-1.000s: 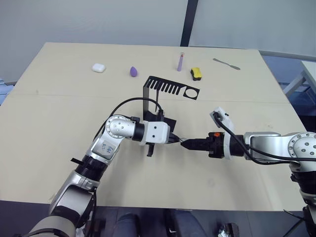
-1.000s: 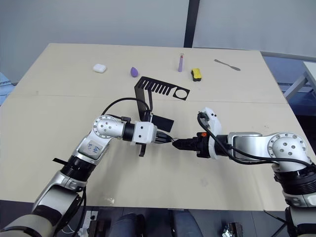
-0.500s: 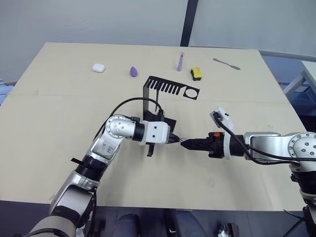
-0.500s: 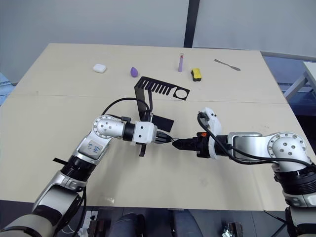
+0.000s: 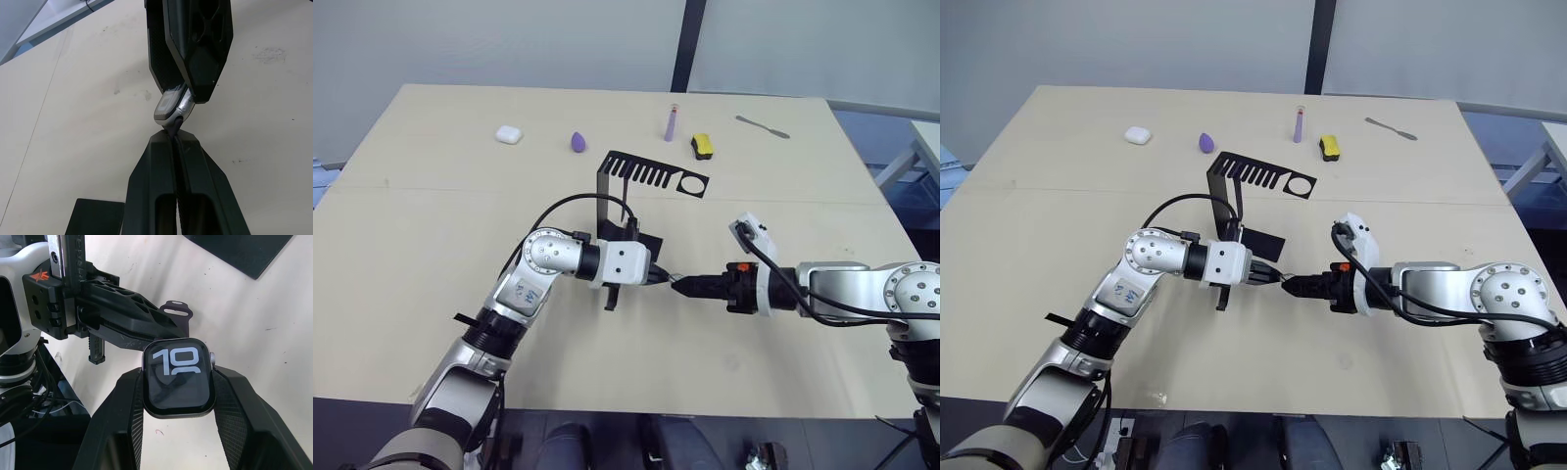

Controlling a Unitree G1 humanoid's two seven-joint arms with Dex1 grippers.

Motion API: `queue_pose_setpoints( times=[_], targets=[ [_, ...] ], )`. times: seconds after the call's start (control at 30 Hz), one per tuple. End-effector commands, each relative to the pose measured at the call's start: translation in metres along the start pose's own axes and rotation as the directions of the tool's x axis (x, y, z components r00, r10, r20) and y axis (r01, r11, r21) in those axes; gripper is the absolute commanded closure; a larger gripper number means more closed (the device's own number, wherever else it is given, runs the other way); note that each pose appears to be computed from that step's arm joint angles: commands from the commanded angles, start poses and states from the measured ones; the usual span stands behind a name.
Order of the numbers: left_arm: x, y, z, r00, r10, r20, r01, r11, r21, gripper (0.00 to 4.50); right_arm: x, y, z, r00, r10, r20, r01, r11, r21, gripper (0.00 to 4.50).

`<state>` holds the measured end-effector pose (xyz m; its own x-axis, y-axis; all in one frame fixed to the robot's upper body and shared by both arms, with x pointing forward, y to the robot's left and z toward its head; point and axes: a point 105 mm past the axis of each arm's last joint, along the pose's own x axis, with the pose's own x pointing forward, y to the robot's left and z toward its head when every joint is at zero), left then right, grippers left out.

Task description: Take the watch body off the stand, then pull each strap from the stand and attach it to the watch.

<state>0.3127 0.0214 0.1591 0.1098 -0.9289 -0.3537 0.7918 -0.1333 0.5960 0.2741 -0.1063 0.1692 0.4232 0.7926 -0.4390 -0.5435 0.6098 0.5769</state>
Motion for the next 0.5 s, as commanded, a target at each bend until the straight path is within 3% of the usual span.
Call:
queue_pose_setpoints(
  times=[0.03, 0.5],
  targets=[
    [0.0105, 0.0071, 0.0244, 0.998, -0.002, 0.066, -0.003, 0.997, 0.078, 4.50, 0.0037, 0.0272, -0.0015, 0.993, 0.117, -0.024, -0.118, 0.991, -0.057, 3.00],
    [0.0104, 0.0085, 0.0244, 0.998, -0.002, 0.063, -0.003, 0.997, 0.079, 4.50, 0.0042, 0.0282, -0.0005, 0.993, 0.119, -0.020, -0.120, 0.991, -0.058, 3.00]
  ],
)
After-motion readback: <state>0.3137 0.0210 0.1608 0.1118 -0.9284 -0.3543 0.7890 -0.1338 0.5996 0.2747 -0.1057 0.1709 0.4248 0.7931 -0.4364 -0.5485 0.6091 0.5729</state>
